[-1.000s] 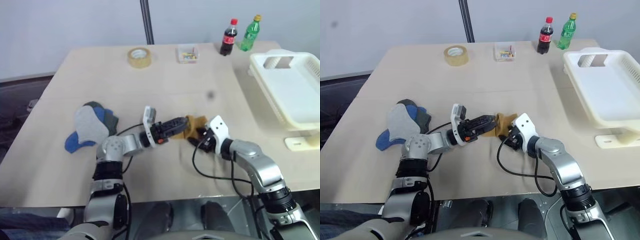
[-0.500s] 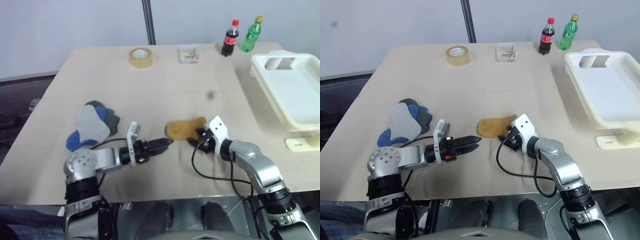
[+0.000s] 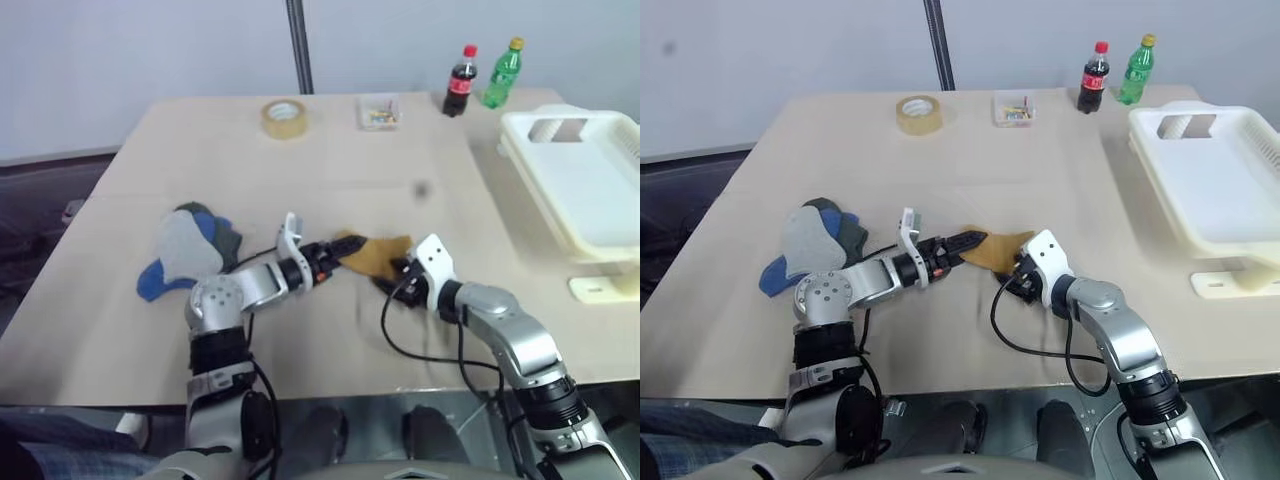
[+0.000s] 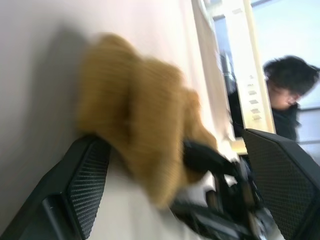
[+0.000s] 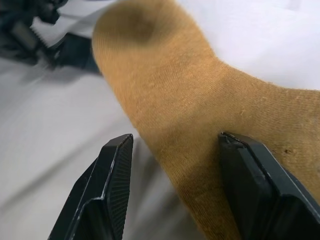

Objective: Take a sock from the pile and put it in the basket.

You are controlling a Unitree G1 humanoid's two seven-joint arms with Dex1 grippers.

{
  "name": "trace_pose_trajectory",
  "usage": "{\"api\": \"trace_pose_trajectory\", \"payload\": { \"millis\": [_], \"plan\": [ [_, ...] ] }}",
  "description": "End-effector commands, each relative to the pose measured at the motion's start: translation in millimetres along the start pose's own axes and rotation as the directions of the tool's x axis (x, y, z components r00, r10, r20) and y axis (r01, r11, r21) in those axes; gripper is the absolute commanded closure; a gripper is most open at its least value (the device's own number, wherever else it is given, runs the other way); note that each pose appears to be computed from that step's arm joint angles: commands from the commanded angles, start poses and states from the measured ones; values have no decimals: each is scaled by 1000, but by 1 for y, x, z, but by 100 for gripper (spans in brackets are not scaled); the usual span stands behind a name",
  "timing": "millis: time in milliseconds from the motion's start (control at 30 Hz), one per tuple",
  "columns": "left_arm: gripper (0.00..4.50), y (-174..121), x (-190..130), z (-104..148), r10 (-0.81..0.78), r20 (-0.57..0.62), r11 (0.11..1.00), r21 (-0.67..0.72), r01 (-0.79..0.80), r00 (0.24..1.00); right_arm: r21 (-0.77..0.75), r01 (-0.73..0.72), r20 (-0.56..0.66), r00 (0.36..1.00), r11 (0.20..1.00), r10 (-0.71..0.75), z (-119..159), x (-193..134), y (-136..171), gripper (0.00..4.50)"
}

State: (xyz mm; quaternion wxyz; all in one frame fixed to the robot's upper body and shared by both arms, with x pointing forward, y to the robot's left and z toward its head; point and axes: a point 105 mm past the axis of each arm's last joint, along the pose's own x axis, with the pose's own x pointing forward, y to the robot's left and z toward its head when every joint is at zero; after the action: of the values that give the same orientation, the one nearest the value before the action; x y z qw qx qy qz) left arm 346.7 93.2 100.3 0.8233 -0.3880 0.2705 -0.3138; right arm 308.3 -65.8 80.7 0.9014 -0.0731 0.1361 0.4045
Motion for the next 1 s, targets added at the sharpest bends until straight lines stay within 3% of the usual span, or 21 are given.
{"api": "trace_pose_trajectory", "payload": {
  "millis": [33, 500, 733, 1000],
  "plan": [
    [5, 16, 2, 2, 57, 30, 998, 35, -58, 998, -12, -2, 10, 1000, 1000, 2, 4, 1, 2, 170],
    [5, -38, -1, 4, -303, 18, 947, -108, 303, 953, -22, 9, 10, 1000, 1000, -9, 6, 0, -2, 170],
    [5, -66, -3, 9, -412, 27, 906, -90, 413, 911, -29, 1, 4, 1000, 1000, -1, 4, 1, -1, 170],
    [5, -76, 20, -21, -440, -48, 889, -168, 427, 897, -12, -15, 37, 999, 1000, 16, 15, 1, 2, 170]
  ]
}}
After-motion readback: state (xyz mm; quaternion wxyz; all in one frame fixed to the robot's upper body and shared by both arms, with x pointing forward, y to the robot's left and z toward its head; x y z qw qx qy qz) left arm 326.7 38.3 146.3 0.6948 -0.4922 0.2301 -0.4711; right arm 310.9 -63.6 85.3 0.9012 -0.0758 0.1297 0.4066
